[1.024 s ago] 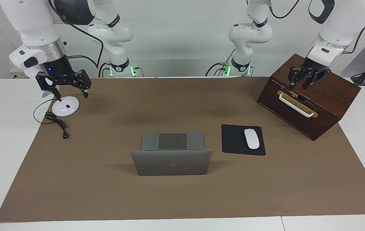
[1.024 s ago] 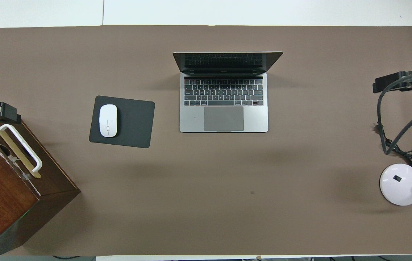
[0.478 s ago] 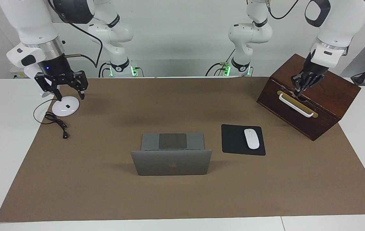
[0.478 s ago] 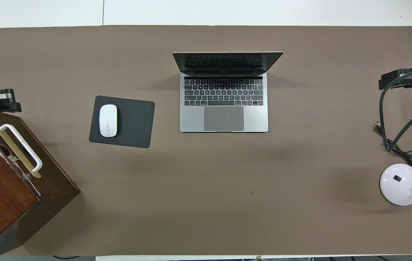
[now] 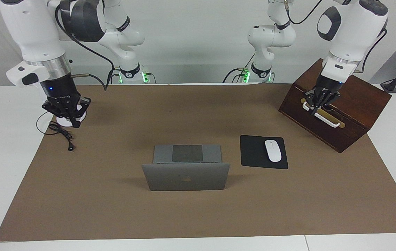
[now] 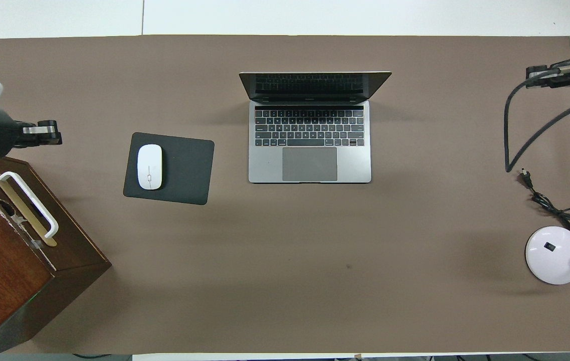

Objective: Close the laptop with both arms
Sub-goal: 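Reach the left gripper toward the laptop while the right gripper reaches the screen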

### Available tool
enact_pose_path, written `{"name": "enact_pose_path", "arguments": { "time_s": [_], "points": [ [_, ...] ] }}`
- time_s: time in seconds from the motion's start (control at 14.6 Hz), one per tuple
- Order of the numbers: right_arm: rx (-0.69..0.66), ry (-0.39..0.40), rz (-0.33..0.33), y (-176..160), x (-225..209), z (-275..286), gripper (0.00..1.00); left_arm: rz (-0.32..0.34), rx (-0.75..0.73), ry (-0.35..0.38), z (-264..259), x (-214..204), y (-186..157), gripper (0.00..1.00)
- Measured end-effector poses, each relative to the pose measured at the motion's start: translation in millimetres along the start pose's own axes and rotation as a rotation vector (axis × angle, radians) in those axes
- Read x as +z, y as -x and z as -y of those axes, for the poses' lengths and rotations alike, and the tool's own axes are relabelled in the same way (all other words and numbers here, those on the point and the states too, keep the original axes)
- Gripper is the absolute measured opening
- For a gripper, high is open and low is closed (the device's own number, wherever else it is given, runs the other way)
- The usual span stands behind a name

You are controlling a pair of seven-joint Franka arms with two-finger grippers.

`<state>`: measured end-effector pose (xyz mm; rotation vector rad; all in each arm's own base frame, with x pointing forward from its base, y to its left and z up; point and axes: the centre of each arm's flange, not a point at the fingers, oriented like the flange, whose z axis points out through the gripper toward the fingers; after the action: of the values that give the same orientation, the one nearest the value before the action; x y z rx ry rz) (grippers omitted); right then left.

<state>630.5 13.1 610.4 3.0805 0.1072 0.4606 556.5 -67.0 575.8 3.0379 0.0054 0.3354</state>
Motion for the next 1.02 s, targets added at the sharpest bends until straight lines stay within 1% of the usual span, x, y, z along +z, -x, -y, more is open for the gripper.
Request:
{"name": "enact_pose_path", "arguments": {
  "time_s": [0.14,0.34,0.48,0.75,1.02],
  "points": [
    [-0.041,0.013,-0.053,-13,14,22,0.01,-0.022,0.049,0.012,-24,23,7,0.01],
    [-0.048,0.024,-0.137,-33,34,55,0.01,-0.037,0.122,0.030,-64,60,25,0.01],
    [-0.029,0.030,-0.172,-43,44,75,0.01,-0.078,0.163,0.047,-86,86,40,0.01],
    [0.067,0.044,-0.200,-54,55,120,0.01,-0.177,0.257,0.081,-123,140,75,0.01],
    [0.184,0.021,-0.206,-60,69,156,0.01,-0.266,0.378,0.111,-157,172,98,0.01]
  ]
}}
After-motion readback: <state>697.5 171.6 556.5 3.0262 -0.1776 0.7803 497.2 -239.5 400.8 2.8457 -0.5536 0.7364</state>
